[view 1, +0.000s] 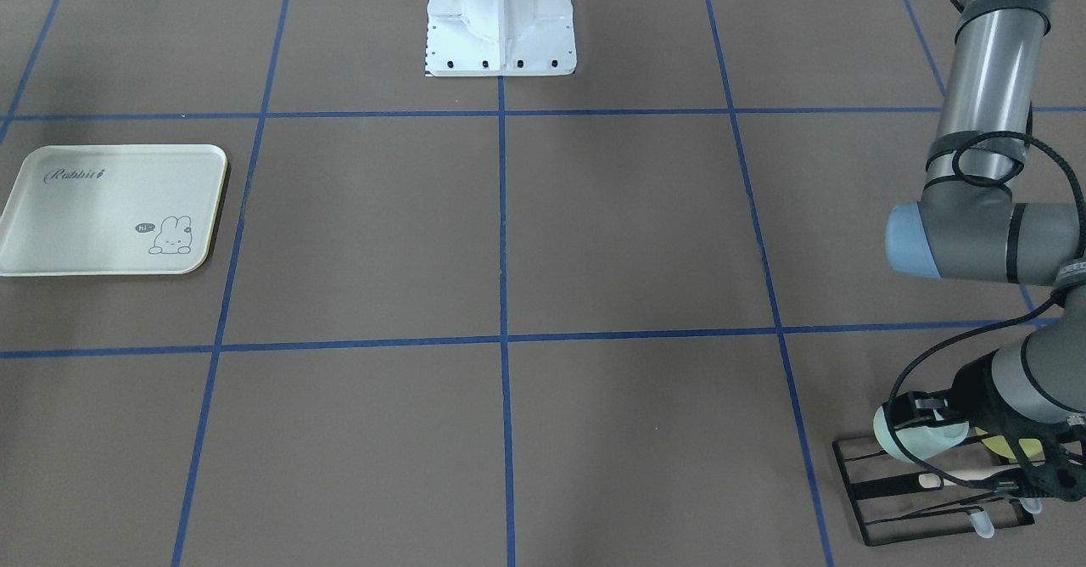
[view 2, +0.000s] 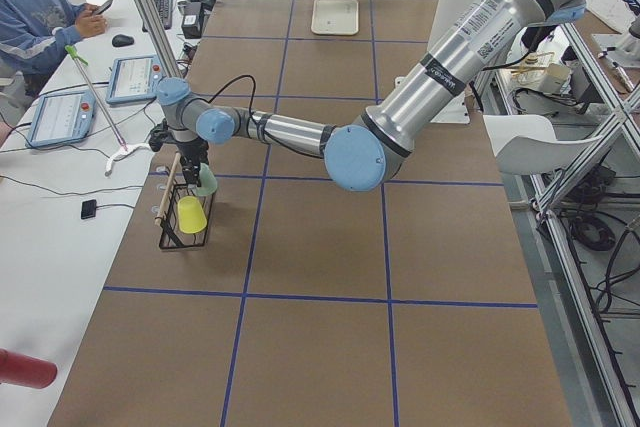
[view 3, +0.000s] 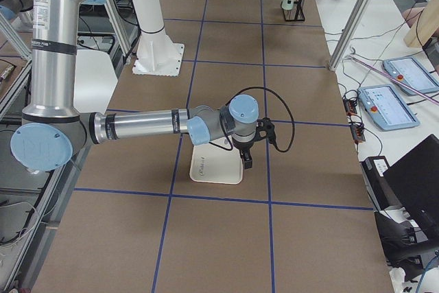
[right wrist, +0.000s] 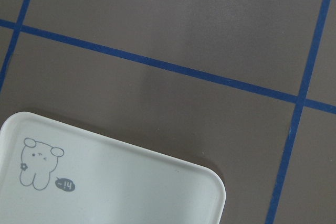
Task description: Left arm grabs green cup and hands to right arm on tray
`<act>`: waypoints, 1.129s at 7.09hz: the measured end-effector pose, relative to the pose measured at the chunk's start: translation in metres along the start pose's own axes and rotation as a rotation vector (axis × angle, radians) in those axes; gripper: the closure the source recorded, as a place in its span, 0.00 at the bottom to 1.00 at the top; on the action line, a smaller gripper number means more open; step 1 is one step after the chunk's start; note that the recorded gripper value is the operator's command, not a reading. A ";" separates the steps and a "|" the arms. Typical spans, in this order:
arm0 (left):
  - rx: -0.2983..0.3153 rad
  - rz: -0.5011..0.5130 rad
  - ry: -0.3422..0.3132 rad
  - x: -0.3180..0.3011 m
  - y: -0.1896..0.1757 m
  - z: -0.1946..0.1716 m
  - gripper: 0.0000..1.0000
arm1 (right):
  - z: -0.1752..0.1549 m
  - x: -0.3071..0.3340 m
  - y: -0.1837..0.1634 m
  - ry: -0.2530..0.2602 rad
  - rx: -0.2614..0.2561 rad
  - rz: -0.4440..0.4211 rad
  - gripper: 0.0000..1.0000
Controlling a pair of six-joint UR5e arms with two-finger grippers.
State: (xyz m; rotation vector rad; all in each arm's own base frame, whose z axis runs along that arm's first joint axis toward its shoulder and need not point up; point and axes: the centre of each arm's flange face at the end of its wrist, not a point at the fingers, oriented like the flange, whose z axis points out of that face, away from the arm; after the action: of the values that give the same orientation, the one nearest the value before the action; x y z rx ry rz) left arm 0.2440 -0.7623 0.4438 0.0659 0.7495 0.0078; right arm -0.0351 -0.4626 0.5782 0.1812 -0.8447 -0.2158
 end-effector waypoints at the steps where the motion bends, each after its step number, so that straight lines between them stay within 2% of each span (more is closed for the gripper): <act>1: 0.007 -0.002 0.003 0.002 -0.001 -0.004 1.00 | -0.001 -0.001 0.000 0.000 0.001 0.000 0.00; 2: 0.025 -0.007 0.010 0.002 -0.003 -0.017 1.00 | -0.001 -0.002 -0.001 0.000 0.003 -0.001 0.00; 5: 0.086 -0.027 0.023 -0.003 0.000 -0.094 1.00 | -0.001 -0.003 -0.002 -0.001 0.002 0.002 0.00; 8: 0.093 -0.028 0.023 0.005 0.068 -0.142 1.00 | 0.003 -0.011 -0.009 -0.005 -0.001 -0.011 0.00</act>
State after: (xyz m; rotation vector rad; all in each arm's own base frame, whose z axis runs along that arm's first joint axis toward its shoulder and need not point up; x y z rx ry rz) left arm 0.1516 -0.6863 0.3408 0.1439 0.7740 -0.0536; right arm -0.0451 -0.4691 0.5701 0.1840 -0.8490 -0.2271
